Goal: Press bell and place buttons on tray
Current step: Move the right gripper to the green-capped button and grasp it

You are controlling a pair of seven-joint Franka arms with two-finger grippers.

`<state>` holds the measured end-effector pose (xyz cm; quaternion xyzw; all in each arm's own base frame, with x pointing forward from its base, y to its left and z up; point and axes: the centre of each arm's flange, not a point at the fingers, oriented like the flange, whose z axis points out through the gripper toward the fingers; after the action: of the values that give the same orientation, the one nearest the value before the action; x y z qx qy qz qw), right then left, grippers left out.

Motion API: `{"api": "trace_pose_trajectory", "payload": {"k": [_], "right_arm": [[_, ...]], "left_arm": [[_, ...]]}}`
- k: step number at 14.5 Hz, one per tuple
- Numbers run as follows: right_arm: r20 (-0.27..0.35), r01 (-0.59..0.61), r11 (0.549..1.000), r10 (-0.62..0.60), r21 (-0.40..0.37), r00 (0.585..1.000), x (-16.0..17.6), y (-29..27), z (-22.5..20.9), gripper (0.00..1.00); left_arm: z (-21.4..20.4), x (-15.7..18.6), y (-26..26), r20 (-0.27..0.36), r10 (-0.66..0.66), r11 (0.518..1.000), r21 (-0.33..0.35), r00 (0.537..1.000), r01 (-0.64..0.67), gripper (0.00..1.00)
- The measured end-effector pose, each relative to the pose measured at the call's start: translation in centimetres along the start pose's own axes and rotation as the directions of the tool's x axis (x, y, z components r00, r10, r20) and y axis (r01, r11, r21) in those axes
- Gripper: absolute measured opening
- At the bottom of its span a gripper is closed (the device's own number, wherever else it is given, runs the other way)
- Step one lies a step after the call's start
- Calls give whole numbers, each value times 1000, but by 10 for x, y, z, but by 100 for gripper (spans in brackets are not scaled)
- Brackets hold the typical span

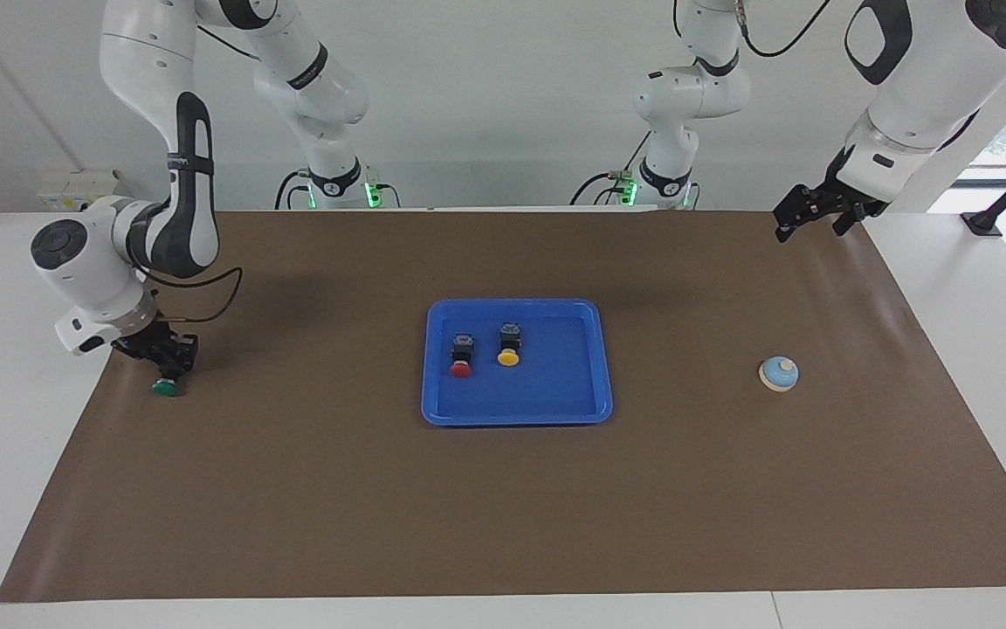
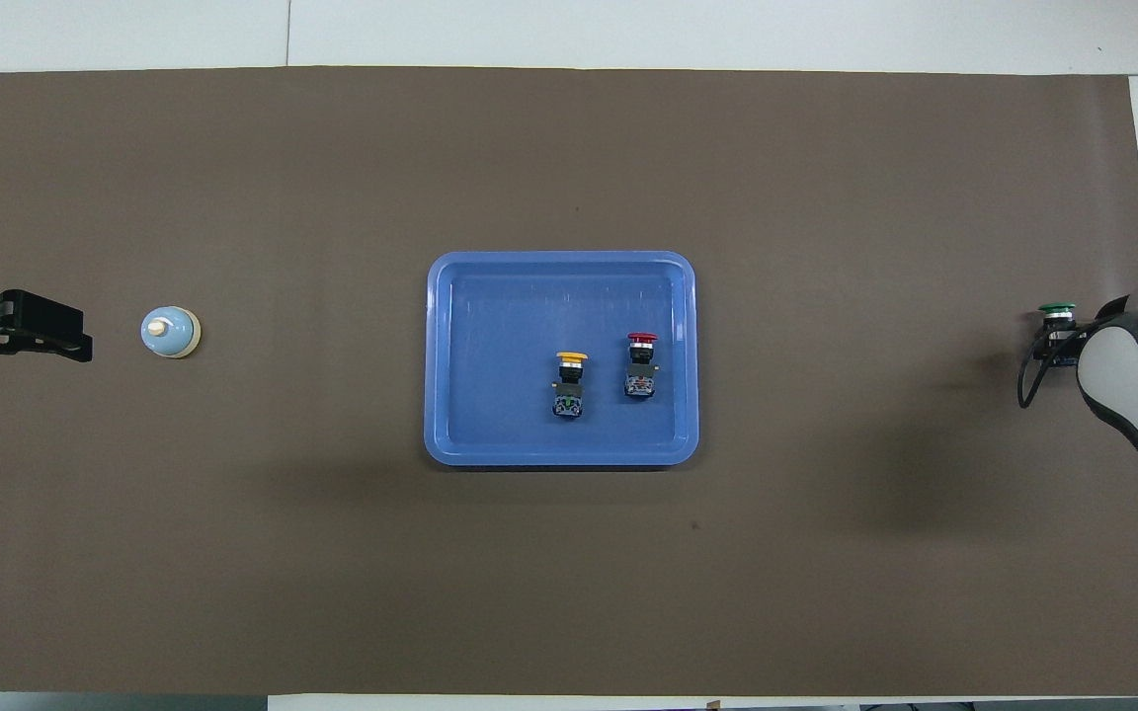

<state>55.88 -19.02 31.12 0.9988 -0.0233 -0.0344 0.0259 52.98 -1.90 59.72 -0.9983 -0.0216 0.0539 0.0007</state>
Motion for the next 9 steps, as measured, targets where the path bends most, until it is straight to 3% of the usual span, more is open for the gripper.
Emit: {"api": "trace_pose_trajectory", "payload": {"k": [4, 7, 9], "right_arm": [[82, 2, 1000, 0, -17, 997, 26, -98, -79, 41], [106, -40, 999, 43, -28, 993, 26, -230, -136, 41], [88, -67, 997, 69, -25, 994, 8, -331, -153, 41]], "left_arm": [[0, 0, 0, 0, 0, 1000, 0, 1000, 0, 100], [0, 0, 0, 0, 0, 1000, 0, 1000, 0, 100], [0, 0, 0, 0, 0, 1000, 0, 1000, 0, 100]]}}
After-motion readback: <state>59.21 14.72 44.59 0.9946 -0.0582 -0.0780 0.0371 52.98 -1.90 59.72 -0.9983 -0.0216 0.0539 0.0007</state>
